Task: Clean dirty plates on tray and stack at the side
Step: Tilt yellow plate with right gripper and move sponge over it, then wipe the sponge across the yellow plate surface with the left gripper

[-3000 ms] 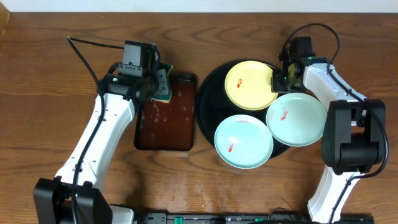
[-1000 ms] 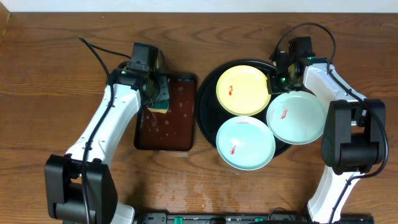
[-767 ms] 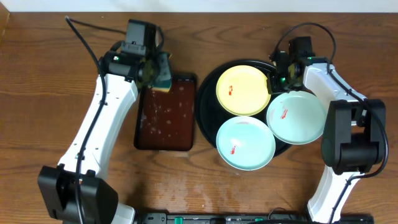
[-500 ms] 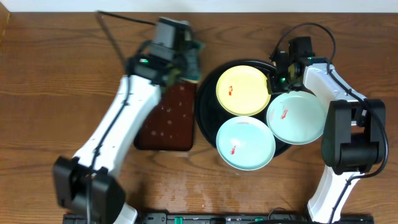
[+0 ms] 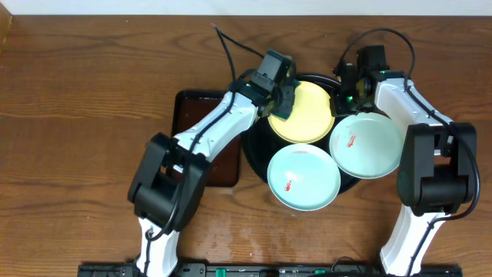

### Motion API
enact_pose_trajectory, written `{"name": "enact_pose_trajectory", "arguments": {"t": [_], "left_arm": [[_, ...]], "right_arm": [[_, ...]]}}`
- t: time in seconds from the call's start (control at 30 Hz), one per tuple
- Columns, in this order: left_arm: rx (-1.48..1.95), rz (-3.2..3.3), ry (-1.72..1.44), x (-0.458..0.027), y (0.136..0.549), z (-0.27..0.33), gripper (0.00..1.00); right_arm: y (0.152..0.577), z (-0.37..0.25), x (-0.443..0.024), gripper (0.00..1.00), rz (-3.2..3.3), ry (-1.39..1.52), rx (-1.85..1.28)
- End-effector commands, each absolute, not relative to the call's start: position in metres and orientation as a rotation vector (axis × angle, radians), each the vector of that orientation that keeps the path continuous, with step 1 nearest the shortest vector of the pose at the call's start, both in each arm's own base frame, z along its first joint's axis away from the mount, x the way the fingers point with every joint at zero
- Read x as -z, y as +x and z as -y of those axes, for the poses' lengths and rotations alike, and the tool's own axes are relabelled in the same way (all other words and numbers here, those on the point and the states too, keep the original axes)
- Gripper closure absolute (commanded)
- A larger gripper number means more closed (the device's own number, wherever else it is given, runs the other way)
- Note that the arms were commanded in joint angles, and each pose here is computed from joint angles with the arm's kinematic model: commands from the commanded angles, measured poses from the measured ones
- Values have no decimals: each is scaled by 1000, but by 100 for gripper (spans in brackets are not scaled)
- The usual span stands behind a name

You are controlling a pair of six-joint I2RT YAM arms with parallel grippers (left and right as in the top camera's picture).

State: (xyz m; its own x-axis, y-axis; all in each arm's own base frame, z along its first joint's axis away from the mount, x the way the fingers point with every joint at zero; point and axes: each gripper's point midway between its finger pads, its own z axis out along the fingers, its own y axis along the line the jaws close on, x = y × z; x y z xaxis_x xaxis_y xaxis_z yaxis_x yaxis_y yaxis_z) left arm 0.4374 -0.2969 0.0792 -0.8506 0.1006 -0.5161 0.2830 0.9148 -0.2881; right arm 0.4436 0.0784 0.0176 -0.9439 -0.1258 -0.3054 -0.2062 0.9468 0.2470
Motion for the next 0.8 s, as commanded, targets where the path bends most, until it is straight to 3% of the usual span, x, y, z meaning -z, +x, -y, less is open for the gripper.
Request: {"name": "enact_pose_trajectory", "arguments": {"t": [0.0, 0.77], "left_arm": [[416, -2562, 245, -72, 445, 290, 93], [386, -2629, 233, -17, 446, 293, 93]], "right_arm": [[439, -83, -14, 99, -2820, -282, -422], [440, -83, -13, 99, -2816, -282, -421]]}}
